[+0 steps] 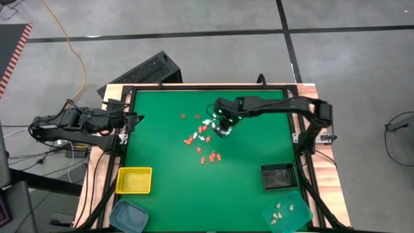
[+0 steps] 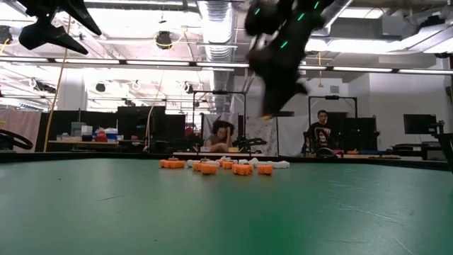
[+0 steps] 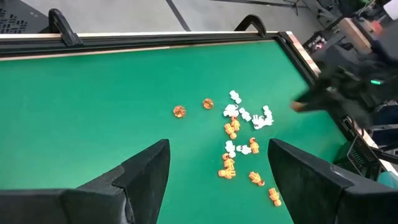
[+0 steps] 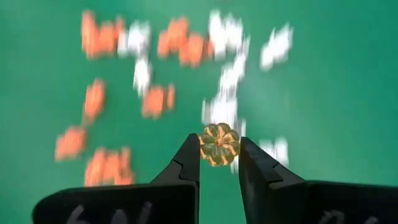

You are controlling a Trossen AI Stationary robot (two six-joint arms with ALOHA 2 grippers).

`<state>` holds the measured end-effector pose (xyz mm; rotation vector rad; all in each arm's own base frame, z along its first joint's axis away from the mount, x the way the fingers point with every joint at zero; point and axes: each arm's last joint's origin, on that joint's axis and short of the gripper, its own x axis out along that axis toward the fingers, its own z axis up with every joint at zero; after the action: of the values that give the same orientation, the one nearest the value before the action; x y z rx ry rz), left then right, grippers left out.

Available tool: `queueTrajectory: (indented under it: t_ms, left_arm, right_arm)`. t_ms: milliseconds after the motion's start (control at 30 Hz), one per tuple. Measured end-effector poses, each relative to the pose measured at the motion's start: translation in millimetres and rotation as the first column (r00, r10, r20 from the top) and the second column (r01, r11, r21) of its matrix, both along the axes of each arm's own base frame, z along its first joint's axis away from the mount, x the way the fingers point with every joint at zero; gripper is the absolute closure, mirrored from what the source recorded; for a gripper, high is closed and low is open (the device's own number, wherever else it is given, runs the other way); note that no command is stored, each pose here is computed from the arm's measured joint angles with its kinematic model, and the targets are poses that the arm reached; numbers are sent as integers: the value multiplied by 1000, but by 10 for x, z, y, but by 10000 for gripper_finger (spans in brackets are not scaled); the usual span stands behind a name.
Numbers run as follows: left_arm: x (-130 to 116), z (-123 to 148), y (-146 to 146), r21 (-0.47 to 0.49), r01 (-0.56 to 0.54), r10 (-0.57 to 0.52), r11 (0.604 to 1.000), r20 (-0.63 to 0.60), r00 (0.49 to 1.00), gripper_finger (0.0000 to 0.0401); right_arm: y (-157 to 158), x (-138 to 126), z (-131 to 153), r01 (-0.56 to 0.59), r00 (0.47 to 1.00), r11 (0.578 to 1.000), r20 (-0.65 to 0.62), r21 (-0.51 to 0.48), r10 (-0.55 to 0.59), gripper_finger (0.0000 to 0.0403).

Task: Sort Halloween decoration
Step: Put the orange pumpkin toy into the black bin

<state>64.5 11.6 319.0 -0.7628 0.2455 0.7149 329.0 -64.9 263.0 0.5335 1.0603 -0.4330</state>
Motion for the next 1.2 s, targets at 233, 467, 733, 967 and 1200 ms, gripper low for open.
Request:
queueTrajectory:
  t_ms: [233,467,733,967,1200]
  left_arm:
    - [3,-2,-7,-32,13,-13,999,10,1000,140]
    - [4,-3,-9,-39,18,-18,999,12,1000,140]
    - [5,-4,-10,-64,10,-9,998,25,1000,140]
    - [5,-4,-11,-83,3,0,997,36,999,140]
    - [5,-4,-11,-83,3,0,997,36,999,140]
  right_arm:
    - [618,-687,366,-9,960,996,-277,84,32,336]
    - [1187,-1302,654,89,915,973,-404,213,5,336]
    - [1718,-1599,702,124,897,960,-443,252,1,336]
    - [2002,-1627,419,101,876,970,-482,222,20,336]
    - [2047,-1667,-32,55,892,990,-452,128,9,336]
